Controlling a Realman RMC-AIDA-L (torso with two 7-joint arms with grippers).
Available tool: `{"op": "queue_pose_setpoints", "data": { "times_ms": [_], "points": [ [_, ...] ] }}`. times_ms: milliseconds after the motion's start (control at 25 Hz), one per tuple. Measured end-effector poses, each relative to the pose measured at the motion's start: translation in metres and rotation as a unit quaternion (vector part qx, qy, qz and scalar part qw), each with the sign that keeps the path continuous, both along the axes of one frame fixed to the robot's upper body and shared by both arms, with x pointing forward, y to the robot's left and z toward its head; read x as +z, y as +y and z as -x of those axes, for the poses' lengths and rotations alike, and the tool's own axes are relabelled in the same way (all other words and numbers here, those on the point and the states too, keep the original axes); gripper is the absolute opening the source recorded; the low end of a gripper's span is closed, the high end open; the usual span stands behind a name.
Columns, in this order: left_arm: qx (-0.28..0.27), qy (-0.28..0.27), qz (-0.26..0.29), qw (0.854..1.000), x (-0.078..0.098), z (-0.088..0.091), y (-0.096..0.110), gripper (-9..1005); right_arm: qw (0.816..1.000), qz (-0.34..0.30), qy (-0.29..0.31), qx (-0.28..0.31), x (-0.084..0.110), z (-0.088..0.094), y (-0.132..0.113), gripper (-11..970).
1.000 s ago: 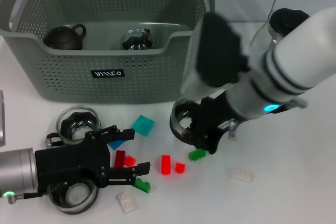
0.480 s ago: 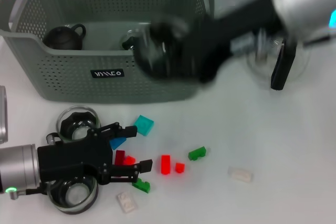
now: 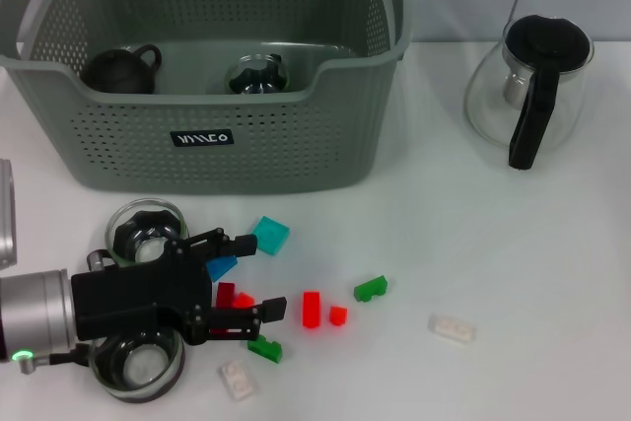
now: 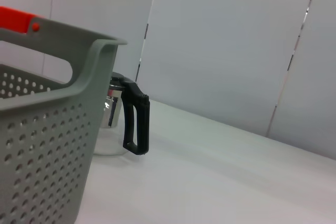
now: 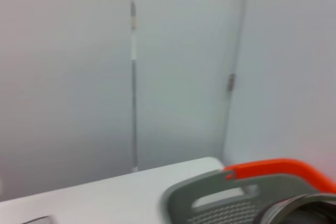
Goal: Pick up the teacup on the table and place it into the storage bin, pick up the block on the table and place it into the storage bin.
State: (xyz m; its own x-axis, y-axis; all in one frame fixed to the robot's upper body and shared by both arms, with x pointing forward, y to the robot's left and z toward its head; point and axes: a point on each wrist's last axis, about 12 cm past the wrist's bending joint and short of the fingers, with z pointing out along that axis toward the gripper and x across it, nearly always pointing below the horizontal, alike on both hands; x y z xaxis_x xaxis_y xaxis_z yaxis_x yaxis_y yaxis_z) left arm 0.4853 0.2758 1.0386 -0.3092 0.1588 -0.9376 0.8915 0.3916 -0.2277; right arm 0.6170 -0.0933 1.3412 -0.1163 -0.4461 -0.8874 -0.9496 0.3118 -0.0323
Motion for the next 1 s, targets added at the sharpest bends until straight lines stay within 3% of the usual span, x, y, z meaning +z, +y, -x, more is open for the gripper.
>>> {"op": "queue_pose_setpoints", "data": {
  "times_ms": [160,360,1000],
  "points": [
    [-0.001,0.002,-0.001,1.0,-0.001,0.0,-0.001,877,0.999,0.012,-0.014,-0.041,-0.007,-0.024,0.01,61],
    [-0.003,0.0,0.0,1.0,-0.001,-0.001,-0.003,876,0.995,0.05,-0.026,-0.081,-0.029,-0.048,0.02,62],
    [0.001,-0.001,0.002,1.0,0.001,-0.001,0.001,874,0.982,0.158,-0.05,-0.092,-0.093,-0.07,0.044,62]
  ]
}}
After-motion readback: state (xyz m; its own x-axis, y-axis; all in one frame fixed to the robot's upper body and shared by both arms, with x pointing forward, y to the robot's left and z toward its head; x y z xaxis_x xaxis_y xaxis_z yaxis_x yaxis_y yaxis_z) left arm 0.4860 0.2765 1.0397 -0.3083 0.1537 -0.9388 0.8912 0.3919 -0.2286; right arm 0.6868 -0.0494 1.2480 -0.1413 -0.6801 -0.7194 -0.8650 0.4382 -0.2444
